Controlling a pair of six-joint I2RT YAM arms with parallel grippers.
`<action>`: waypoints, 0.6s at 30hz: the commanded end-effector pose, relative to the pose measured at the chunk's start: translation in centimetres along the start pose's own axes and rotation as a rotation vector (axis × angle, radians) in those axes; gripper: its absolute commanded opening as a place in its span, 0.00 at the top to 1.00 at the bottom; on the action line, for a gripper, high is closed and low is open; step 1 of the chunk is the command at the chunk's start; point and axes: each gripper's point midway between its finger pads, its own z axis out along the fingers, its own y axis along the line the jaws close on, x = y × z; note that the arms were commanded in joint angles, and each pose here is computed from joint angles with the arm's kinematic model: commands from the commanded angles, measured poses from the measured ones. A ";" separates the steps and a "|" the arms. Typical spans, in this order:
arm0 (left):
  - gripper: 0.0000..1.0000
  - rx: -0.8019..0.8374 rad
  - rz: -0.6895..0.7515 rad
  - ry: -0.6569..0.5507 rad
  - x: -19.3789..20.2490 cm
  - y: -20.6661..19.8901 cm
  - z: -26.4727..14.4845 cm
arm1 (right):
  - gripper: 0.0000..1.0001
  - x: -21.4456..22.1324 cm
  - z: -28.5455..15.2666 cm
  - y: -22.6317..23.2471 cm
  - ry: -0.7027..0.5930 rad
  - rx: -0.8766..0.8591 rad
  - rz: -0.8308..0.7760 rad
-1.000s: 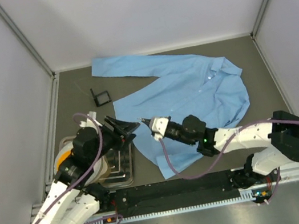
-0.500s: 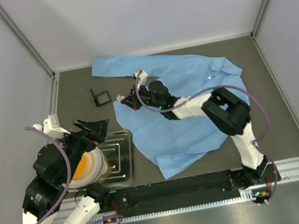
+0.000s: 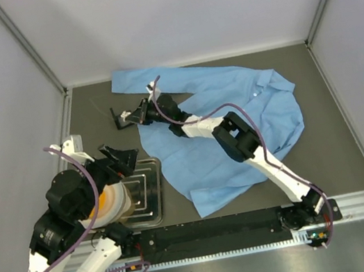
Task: Remove the brooch from the garment
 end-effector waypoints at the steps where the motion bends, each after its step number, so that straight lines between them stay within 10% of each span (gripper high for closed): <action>1: 0.02 0.039 0.026 0.004 0.0 -0.7 0.0 | 1.00 -2.4 1.6 1.0 -0.053 0.019 0.040; 18: 0.03 0.076 0.023 0.023 0.5 -1.5 1.0 | 1.00 -0.9 3.5 -2.9 -0.067 0.096 0.146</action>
